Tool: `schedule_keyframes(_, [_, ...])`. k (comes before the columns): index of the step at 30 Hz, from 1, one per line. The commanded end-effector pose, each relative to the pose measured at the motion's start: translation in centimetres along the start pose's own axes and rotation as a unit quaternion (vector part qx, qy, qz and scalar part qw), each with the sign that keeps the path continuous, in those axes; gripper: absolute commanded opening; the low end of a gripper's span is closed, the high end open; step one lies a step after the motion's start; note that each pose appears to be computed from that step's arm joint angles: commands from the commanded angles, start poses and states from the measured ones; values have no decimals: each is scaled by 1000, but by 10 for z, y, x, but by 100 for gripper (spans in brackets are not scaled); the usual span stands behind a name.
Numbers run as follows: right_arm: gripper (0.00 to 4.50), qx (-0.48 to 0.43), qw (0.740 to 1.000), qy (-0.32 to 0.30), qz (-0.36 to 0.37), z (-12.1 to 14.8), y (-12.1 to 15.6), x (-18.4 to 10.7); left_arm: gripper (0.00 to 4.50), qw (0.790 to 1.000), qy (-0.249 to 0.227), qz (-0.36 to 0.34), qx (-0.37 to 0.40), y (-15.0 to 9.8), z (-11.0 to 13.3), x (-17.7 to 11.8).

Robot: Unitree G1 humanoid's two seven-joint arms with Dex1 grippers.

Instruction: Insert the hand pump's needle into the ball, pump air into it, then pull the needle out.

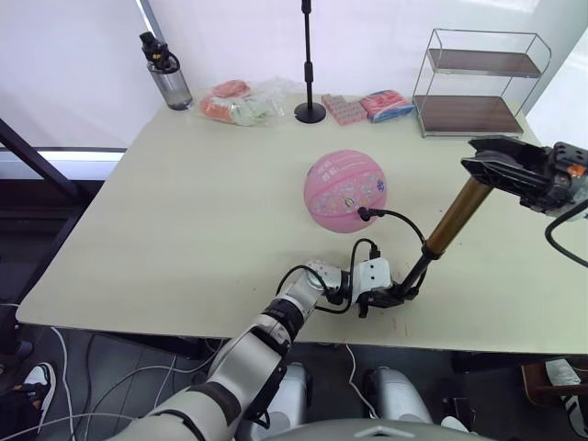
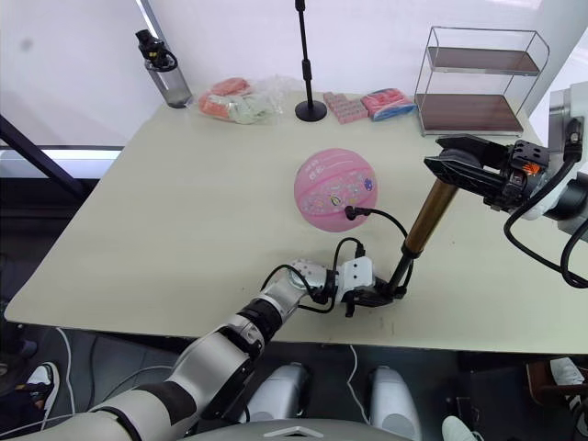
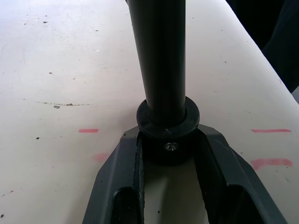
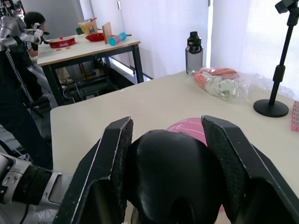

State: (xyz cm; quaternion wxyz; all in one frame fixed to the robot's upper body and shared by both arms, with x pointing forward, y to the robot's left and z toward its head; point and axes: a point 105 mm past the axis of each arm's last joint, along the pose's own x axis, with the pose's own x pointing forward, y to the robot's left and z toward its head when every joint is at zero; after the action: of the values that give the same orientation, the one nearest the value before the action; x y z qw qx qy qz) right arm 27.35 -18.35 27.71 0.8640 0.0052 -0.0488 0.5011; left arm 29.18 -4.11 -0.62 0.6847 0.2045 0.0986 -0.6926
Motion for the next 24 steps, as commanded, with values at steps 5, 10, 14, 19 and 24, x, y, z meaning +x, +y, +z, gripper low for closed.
schedule_keyframes(5, [192, -57, 998, 13, -21, -19, 1, -4, 103, 981, 150, -32, -119, -41, -89, -24])
schedule_keyframes(10, [192, -5, 999, 42, -19, -75, 5, -3, 103, 981, 139, -30, -134, -39, -86, -22])
schedule_keyframes(14, [192, 17, 998, 60, -32, -113, 6, -1, 103, 981, 120, -24, -149, -36, -81, -21])
schedule_keyframes(19, [192, 43, 995, 91, -26, -156, 15, 0, 103, 982, 122, -20, -142, -33, -80, -22])
schedule_keyframes(24, [192, 49, 992, 106, -39, -182, 17, 0, 103, 982, 120, -21, -145, -33, -79, -22])
